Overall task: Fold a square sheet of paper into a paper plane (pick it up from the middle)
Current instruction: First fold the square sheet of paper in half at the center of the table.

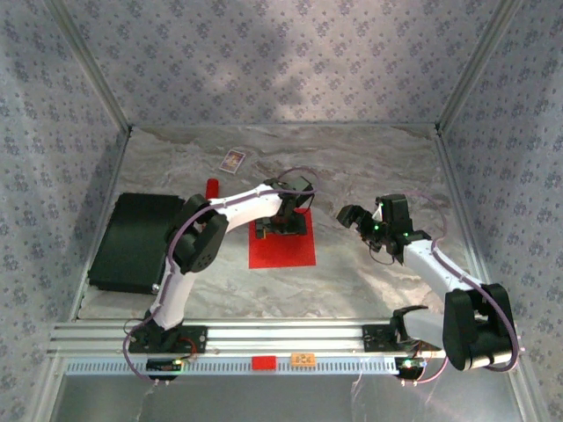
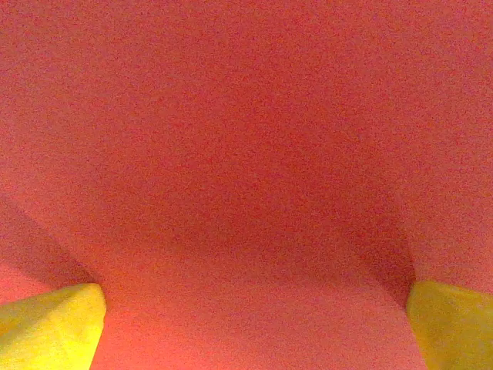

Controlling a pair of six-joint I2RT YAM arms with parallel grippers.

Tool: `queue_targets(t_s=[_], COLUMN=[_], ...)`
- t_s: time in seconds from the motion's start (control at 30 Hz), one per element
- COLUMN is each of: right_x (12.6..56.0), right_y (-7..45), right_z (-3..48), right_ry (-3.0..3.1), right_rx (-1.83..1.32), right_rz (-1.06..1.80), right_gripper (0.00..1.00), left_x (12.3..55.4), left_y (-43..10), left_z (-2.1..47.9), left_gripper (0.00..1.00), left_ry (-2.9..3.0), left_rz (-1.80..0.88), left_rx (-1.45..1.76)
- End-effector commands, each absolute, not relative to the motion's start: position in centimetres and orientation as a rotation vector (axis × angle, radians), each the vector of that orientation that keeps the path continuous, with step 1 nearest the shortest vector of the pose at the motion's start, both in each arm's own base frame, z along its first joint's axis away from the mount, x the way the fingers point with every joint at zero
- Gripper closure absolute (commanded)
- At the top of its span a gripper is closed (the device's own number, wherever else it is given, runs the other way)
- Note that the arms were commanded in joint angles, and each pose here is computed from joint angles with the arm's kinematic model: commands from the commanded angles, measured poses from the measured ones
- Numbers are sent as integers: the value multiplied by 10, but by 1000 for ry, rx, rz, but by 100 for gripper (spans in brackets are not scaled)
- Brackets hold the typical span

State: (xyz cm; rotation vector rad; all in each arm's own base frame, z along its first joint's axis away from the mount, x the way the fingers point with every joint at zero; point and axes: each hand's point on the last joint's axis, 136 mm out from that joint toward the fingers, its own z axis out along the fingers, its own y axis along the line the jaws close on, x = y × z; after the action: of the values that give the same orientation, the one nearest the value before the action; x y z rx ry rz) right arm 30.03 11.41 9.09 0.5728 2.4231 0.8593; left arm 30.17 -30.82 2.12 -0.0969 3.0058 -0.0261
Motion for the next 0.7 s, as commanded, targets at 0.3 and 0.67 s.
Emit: queue_targets(t_s=[0.3, 0.67], right_x=[303, 304], right_y=[115, 114], right_z=[97, 99], right_ry=[2421, 2420], right_rx=[551, 560], right_rz=[856, 854], right_gripper=[1, 1], left_x=[284, 283], left_y=[-302, -304], left_z=[-11, -5], left_gripper=[3, 4], left_ry=[3091, 3081], left_rz=[47, 20], left_rx=[-78, -49])
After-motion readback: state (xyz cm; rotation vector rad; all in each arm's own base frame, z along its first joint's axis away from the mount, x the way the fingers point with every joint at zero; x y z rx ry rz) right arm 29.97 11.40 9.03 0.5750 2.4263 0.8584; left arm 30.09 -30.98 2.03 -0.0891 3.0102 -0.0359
